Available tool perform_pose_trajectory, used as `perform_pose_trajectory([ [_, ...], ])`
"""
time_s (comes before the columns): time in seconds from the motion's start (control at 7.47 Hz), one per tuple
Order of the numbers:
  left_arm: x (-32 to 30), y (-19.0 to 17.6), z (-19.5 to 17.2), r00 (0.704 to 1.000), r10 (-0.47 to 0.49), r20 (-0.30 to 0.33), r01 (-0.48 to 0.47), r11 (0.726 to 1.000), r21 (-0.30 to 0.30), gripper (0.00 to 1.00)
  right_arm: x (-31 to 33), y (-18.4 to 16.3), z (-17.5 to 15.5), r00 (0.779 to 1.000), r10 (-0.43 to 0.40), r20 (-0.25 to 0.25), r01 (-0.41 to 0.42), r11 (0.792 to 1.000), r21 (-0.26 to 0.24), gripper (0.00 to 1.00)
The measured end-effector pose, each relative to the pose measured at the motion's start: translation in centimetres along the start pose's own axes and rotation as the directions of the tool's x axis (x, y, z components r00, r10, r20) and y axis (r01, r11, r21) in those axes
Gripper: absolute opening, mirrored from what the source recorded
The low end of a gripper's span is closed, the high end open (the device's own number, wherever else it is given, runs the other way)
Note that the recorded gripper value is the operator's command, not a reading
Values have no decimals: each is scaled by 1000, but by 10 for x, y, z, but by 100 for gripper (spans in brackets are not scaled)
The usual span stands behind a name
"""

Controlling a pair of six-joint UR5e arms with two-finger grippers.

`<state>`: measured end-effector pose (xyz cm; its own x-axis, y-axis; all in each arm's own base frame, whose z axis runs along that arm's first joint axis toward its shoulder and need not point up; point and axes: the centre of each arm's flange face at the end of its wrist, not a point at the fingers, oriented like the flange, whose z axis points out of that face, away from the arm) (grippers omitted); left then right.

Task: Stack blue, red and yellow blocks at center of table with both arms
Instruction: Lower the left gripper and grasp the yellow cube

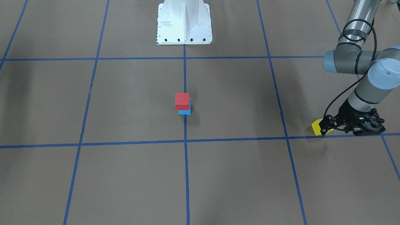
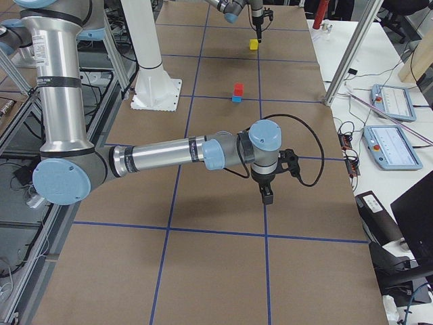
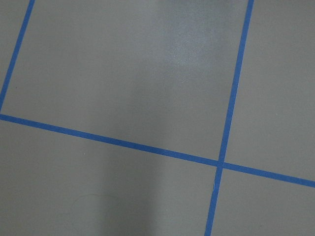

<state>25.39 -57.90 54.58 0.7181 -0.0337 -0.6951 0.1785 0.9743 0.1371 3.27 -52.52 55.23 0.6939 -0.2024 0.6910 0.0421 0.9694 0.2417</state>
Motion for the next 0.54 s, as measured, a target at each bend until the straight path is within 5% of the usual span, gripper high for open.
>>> perform_pose_trajectory([
  [0.27, 9, 12, 9, 1000, -4, -5, 4, 1000, -19, 99, 0, -1, -1, 1000, -2, -2, 2, 1000, 2, 100],
  [0.4, 12, 19, 17, 1000, 0, -2, 0, 999, -34, 88, -1, -1, -1, 1000, -3, -2, 3, 1000, 3, 100],
  [0.54, 12, 24, 22, 1000, 4, 2, -4, 999, -43, 27, -1, -2, -1, 1000, -4, -3, 4, 1000, 4, 100],
])
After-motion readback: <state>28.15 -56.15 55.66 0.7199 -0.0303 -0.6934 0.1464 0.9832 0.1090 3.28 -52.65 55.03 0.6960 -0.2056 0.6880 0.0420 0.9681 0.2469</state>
